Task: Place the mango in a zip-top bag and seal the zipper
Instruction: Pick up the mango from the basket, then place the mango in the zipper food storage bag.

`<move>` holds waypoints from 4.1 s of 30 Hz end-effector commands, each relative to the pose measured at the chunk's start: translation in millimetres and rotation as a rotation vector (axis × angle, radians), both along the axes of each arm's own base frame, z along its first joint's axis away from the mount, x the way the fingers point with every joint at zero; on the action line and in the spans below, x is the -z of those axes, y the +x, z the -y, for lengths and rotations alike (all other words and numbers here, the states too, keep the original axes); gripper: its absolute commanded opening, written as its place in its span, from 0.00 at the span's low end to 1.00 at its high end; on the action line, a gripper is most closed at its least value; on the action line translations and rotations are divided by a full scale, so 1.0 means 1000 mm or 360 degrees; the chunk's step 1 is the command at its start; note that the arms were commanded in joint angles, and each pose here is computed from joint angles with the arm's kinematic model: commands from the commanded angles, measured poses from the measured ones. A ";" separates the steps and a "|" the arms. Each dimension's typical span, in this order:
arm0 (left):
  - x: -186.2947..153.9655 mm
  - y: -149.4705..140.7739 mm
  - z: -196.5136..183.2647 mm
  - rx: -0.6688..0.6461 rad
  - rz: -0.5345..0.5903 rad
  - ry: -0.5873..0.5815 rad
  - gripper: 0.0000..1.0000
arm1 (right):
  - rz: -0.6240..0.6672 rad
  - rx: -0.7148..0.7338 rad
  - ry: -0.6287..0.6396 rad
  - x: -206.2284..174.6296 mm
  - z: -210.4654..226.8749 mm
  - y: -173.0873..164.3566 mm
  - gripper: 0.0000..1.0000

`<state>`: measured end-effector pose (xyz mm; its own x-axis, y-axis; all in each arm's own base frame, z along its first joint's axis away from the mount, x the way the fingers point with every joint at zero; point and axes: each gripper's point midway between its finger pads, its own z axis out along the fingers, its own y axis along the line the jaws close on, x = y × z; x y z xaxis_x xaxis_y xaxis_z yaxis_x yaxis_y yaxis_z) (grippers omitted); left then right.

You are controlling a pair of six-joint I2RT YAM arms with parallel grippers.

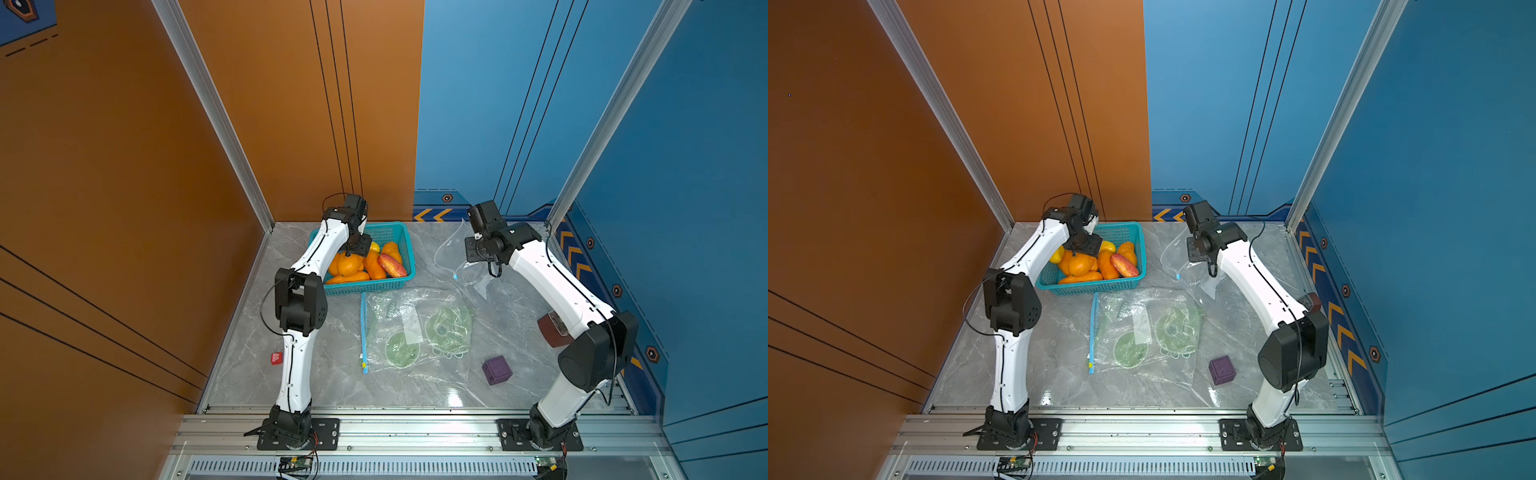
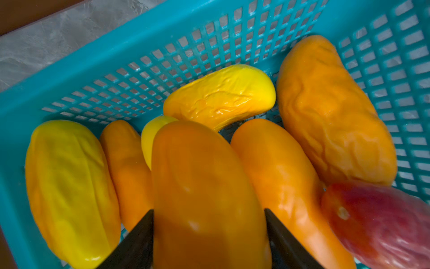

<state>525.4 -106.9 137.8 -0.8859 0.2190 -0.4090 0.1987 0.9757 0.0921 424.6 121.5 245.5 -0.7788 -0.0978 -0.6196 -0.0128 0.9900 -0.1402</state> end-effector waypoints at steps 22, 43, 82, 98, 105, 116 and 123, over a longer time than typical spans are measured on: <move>-0.127 0.010 0.065 -0.0121 0.0397 -0.0477 0.38 | 0.0026 -0.0004 0.0023 -0.009 0.000 -0.007 0.04; -0.265 -0.041 0.227 0.0372 0.0729 -0.1209 0.32 | 0.0053 0.0046 0.0298 -0.015 -0.002 -0.004 0.01; -0.283 -0.089 0.339 0.0596 0.0888 -0.1376 0.39 | 0.0269 0.0190 0.0812 -0.060 0.016 -0.010 0.00; -0.253 -0.077 0.345 0.0585 0.0843 -0.1299 0.60 | 0.0316 0.0229 0.0898 -0.068 0.025 -0.008 0.00; -0.247 -0.072 0.339 0.0575 0.0766 -0.1325 0.68 | 0.0297 0.0218 0.0881 -0.063 0.024 -0.003 0.00; -0.237 -0.080 0.344 0.0617 0.0635 -0.1377 0.84 | 0.0295 0.0206 0.0877 -0.061 0.023 0.000 0.00; -0.252 -0.083 0.337 0.0626 0.0658 -0.1408 0.85 | 0.0283 0.0179 0.0853 -0.058 0.023 0.000 0.00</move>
<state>448.7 -454.7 357.1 -0.5982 -0.0285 -0.8008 0.6078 0.6351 -0.4767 419.6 97.2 302.4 -0.6514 0.3630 -0.6663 0.1052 0.9128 0.3945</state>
